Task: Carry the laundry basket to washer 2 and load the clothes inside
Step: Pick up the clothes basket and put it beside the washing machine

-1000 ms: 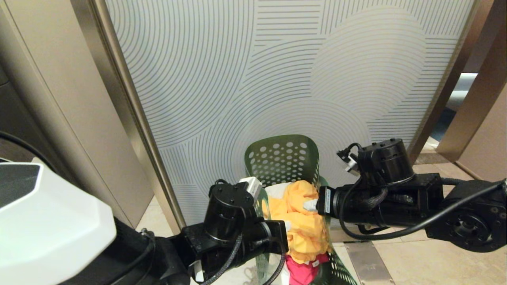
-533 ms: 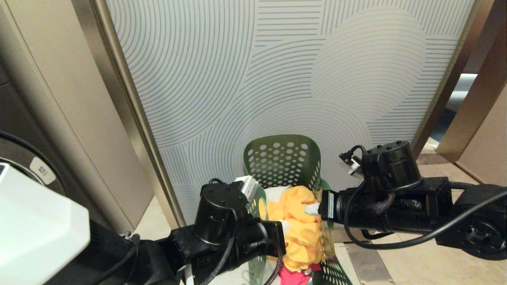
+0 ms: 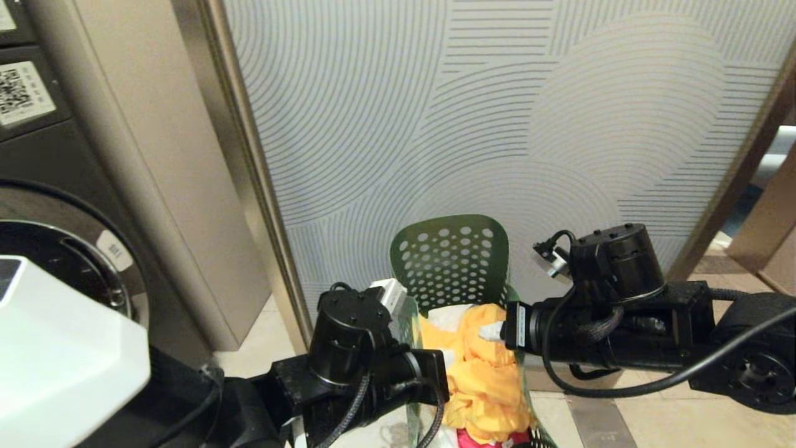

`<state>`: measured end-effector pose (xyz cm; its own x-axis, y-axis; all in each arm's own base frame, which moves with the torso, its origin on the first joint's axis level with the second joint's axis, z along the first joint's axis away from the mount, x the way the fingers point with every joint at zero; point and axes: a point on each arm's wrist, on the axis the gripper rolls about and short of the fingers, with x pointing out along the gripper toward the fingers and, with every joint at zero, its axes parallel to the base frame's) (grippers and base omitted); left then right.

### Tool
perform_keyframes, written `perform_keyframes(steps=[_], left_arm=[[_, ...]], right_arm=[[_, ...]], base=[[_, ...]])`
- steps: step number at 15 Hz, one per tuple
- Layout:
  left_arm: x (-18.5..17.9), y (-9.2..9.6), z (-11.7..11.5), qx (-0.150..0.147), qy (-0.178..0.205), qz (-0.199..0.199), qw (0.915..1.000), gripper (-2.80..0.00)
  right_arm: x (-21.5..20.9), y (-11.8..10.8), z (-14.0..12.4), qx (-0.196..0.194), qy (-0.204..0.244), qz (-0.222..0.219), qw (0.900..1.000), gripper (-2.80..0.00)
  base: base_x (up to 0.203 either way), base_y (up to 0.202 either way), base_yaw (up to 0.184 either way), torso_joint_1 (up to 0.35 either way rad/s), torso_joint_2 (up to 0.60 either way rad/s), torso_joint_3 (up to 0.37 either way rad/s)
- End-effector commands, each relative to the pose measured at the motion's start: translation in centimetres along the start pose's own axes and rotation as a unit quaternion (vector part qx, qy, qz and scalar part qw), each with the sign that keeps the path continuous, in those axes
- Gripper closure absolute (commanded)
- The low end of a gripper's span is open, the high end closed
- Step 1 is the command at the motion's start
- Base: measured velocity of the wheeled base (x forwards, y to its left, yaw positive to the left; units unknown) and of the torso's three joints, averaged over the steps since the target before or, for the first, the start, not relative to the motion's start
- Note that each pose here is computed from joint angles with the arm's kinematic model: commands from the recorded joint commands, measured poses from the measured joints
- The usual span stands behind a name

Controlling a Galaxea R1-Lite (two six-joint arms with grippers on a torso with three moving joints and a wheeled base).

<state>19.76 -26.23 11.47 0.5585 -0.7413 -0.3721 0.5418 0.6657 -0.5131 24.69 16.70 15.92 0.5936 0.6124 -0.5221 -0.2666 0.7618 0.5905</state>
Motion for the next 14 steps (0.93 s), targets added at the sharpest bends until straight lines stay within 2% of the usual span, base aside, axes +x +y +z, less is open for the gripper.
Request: perform_keyframes(steps=[1, 14], left_arm=[[0.21, -0.03, -0.04, -0.001, -0.001, -0.002, 1.0, 0.0], [1.1, 0.18, -0.36, -0.001, 0.003, 0.001, 1.0, 0.0]], right_arm=[[0.02, -0.08, -0.07, 0.002, 0.002, 0.0, 1.0, 0.0], [0.63, -0.34, -0.27, 0.005, 0.013, 0.0, 1.0, 0.0]], base=[[0.0, -0.007, 0.173, 0.006, 0.0, 0.002], [0.0, -0.009, 0.174, 0.002, 0.0, 0.003]])
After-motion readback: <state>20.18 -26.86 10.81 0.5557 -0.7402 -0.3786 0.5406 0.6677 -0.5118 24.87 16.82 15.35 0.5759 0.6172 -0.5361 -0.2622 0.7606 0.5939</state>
